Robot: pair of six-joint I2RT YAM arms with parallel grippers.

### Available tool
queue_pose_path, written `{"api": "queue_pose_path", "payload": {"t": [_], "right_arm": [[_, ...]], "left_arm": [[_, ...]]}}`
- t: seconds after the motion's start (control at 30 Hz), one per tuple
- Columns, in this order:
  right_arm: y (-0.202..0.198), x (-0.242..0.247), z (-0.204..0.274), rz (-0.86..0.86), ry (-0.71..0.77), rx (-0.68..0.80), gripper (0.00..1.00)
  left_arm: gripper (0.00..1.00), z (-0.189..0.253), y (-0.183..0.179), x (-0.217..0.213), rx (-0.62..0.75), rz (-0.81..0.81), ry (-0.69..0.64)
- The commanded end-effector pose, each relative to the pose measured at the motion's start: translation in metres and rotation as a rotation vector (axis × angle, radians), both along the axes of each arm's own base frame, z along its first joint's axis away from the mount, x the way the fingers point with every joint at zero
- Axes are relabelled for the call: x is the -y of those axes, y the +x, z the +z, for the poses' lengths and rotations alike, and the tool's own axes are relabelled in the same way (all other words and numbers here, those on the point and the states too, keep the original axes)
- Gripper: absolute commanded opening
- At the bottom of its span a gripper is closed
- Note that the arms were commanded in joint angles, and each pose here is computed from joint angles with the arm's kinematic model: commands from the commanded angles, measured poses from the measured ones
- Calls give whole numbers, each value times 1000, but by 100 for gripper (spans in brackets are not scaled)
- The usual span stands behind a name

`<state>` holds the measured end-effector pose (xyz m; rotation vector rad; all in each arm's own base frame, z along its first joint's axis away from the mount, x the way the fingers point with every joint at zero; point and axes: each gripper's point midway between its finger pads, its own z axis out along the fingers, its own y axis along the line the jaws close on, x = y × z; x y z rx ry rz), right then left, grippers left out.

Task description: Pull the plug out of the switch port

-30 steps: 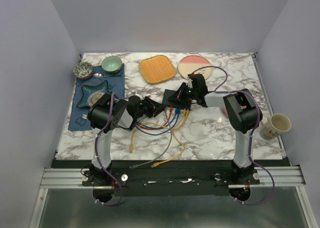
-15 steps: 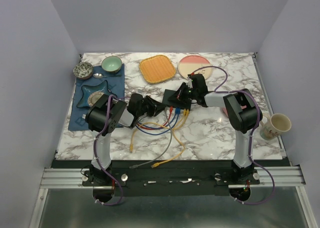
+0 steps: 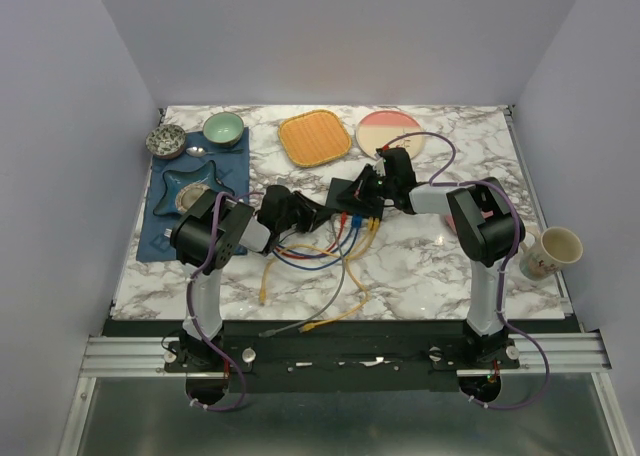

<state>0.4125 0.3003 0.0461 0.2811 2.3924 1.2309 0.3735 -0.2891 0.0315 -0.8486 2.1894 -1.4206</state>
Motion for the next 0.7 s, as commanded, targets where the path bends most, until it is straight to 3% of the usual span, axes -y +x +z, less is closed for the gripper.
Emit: {"api": "queue_pose_path", "payload": {"t": [0.0,0.2,0.67], "right_arm": [[-5,10,-30,-24,-65,-82,1],[-5,9,-30,-24,-67,-79,1],[-4,12,-30,-28,-82,-69,1]], "left_arm": [[33,-18,-6,5,-50,-9,31],[47,-19,-15,7,-76,-22,42],[43,-37,-34,7,-166,-79,102]]}}
